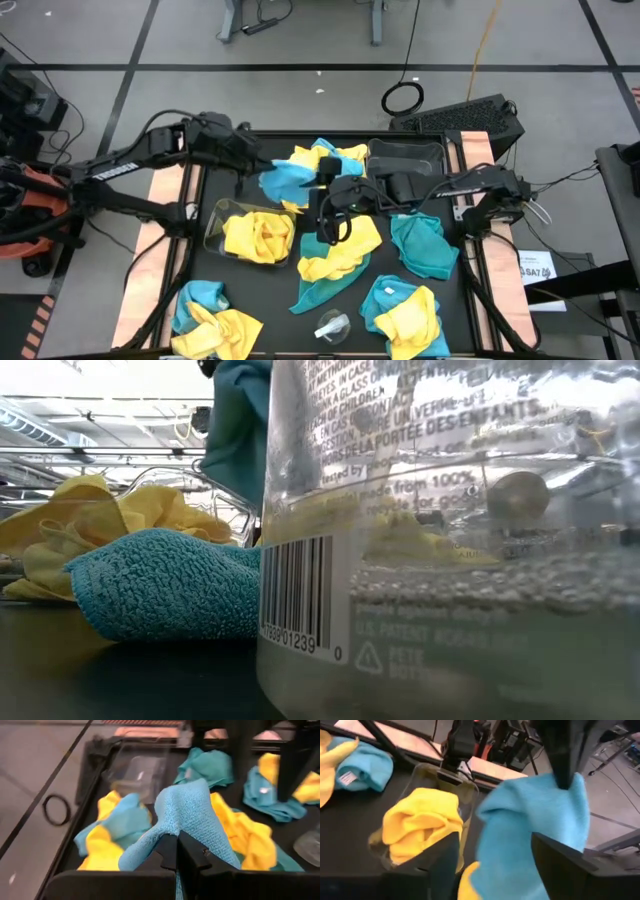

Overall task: Sort microfiber towel by color & place in baskets
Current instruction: Put the blue microfiber towel into the top transparent bin

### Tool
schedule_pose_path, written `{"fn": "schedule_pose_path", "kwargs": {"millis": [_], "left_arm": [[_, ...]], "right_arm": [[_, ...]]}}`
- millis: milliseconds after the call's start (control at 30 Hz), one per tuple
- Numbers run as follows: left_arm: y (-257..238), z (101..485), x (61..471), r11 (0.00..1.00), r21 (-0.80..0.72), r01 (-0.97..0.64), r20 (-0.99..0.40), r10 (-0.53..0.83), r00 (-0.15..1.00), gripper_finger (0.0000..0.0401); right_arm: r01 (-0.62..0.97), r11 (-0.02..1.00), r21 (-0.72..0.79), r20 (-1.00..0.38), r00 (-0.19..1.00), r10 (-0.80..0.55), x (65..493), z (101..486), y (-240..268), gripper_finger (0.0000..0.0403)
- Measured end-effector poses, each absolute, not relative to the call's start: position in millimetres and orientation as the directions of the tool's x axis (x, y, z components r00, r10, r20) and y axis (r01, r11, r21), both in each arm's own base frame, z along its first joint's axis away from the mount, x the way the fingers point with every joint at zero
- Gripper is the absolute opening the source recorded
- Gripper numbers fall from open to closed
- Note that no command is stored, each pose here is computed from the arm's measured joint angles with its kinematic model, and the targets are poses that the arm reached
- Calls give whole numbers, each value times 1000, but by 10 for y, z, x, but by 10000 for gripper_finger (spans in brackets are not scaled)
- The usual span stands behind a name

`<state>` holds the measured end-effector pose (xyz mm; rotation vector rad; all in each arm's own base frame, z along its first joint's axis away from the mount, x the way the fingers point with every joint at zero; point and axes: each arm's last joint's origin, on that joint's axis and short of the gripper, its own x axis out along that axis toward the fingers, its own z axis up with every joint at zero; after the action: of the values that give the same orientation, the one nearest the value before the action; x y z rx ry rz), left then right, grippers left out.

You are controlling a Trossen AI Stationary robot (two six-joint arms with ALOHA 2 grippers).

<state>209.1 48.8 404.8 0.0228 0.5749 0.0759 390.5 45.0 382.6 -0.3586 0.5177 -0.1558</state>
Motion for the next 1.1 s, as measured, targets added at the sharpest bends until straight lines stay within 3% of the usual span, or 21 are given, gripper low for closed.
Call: {"fn": "schedule_pose_path", "kwargs": {"millis": [300, 700, 900, 1000, 1100], "left_arm": [[210, 3995, 2347, 992, 82, 96, -524, -39, 851, 0], [-21, 4055, 2425, 963, 167, 213, -452, -117, 884, 0], [-44, 4056, 2426, 961, 167, 222, -451, -126, 884, 0], [-44, 4057, 2426, 962, 162, 220, -450, -126, 884, 1], [-46, 4056, 2426, 963, 156, 218, -451, -126, 884, 14]], "right_arm": [[91, 934, -346, -462, 850, -254, 3973, 3779, 251, 337], [55, 953, -299, -532, 819, -214, 4120, 3548, 114, 336], [50, 948, -315, -515, 830, -215, 4172, 3522, 120, 273], [49, 945, -324, -511, 832, -218, 4169, 3531, 124, 199], [36, 940, -339, -529, 819, -222, 4156, 3513, 122, 97]]}}
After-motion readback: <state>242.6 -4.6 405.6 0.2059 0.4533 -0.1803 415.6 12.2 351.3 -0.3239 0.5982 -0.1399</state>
